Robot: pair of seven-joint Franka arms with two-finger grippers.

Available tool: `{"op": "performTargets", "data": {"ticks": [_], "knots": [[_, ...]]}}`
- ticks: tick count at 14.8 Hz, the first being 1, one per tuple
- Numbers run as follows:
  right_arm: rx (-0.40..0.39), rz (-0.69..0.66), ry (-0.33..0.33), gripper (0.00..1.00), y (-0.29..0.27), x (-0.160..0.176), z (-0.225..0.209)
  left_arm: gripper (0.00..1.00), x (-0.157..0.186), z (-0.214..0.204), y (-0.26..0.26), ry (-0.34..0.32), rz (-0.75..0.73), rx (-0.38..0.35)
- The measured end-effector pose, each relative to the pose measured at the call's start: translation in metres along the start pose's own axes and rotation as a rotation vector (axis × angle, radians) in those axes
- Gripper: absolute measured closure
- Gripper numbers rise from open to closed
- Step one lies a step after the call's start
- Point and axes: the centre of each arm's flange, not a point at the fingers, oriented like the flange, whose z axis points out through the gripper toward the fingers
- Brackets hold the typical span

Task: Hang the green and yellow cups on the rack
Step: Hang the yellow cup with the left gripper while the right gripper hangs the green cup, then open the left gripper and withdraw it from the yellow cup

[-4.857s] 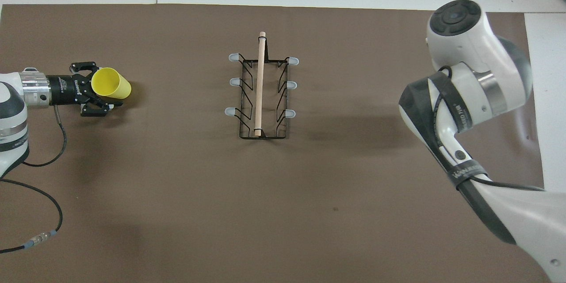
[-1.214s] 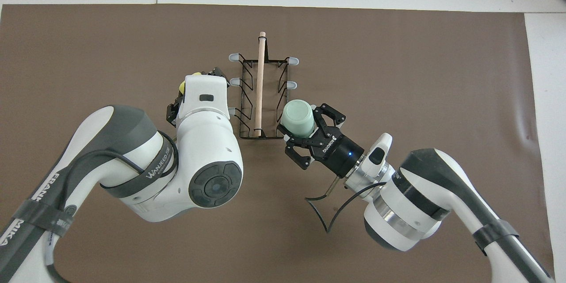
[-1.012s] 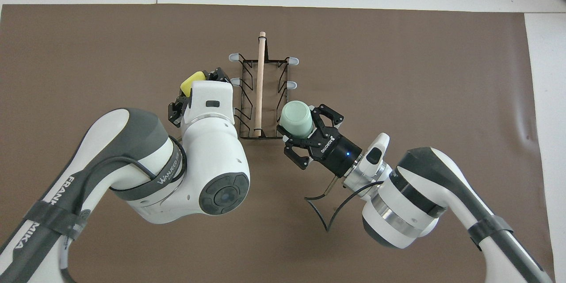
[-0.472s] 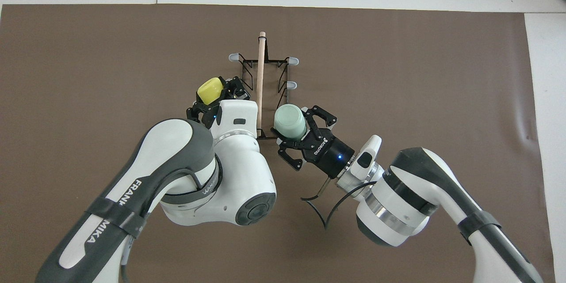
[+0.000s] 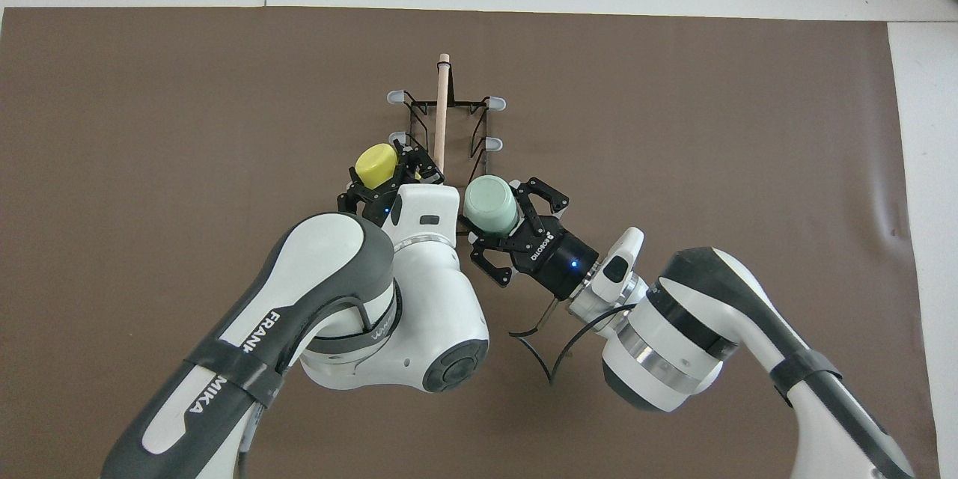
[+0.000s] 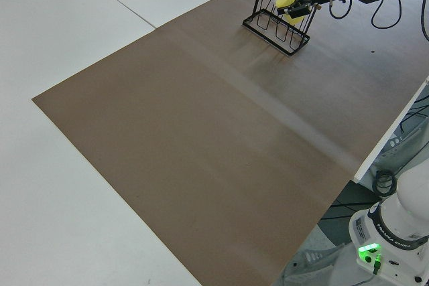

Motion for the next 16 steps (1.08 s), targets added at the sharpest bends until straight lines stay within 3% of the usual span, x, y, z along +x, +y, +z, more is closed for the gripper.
{"op": "performTargets", "data": {"ticks": [2, 9, 16], "knots": [[0.001, 0.003, 0.008, 0.32, 0.003, -0.004, 0.002, 0.00, 0.003, -0.003, 0.001, -0.018, -0.029, 0.006], [0.002, 0.014, 0.046, 0.32, 0.004, -0.009, 0.007, 0.00, 0.033, -0.012, -0.005, -0.044, -0.028, 0.020], [-0.033, -0.010, 0.036, 0.32, 0.010, 0.020, 0.008, 0.00, 0.117, 0.022, -0.033, -0.260, 0.178, 0.080]]}}
